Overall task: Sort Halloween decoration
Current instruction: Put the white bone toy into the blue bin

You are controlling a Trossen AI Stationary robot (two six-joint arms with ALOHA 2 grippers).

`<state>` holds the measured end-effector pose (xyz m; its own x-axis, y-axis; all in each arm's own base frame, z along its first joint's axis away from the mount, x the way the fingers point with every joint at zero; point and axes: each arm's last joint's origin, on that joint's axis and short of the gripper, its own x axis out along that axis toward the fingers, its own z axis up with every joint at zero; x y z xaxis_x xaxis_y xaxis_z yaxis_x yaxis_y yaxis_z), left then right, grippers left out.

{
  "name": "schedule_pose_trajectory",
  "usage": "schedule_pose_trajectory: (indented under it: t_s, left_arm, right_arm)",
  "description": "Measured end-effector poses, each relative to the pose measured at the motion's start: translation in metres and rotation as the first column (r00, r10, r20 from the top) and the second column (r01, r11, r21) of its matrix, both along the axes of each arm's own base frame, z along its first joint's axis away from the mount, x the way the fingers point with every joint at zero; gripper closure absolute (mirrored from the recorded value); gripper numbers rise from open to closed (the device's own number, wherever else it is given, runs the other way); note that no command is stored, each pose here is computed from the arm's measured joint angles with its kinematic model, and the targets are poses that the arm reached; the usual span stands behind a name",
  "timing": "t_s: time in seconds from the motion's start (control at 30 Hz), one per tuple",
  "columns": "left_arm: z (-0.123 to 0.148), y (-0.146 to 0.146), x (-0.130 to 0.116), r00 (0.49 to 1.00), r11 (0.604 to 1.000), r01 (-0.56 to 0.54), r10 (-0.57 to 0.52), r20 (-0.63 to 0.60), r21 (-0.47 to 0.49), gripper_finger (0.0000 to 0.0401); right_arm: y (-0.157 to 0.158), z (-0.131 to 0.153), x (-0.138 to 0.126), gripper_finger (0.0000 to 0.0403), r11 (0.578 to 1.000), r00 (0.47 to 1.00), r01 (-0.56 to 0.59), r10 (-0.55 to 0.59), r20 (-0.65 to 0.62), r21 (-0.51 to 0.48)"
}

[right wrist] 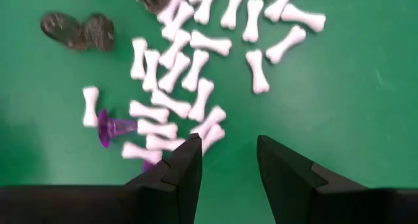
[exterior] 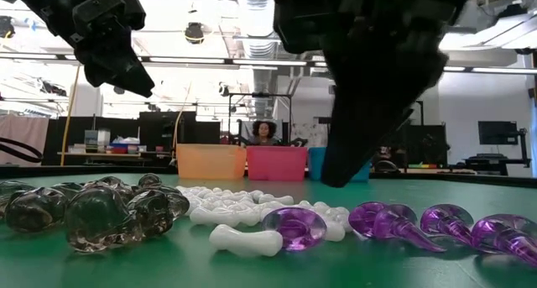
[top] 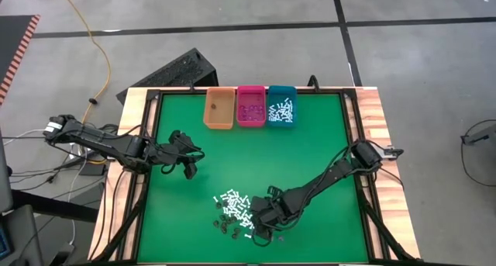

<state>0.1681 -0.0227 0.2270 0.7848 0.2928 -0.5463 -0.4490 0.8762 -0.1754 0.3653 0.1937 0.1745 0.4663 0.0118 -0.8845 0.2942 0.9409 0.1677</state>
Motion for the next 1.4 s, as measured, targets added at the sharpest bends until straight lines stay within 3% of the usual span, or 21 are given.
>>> schedule_pose_trajectory:
  t_s: [0.63, 0.93, 1.17, 1.4]
  left_arm:
    - [-0.001, 0.0, -0.001, 1.0, 1.0, 0.0, 0.0, -0.009, 0.002, 0.0257]
    - [-0.001, 0.0, -0.001, 1.0, 1.0, -0.005, 0.005, -0.008, 0.006, 0.0257]
    - [-0.001, 0.0, -0.001, 1.0, 1.0, -0.007, 0.007, -0.009, 0.008, 0.0257]
    - [-0.001, 0.0, -0.001, 1.0, 1.0, -0.005, 0.005, -0.01, 0.01, 0.0257]
  right_arm:
    - [0.006, -0.021, 0.008, 0.0231, 0.999, 1.0, 0.008, -0.008, -0.02, 0.035]
    - [0.004, -0.021, 0.006, 0.0283, 1.0, 0.999, -0.024, 0.024, -0.035, -0.005]
    - [0.0, -0.02, 0.007, 0.0385, 0.997, 0.998, -0.056, 0.054, -0.043, -0.045]
    - [-0.01, -0.003, -0.008, 0.036, 0.994, 0.991, -0.056, 0.044, -0.127, -0.092]
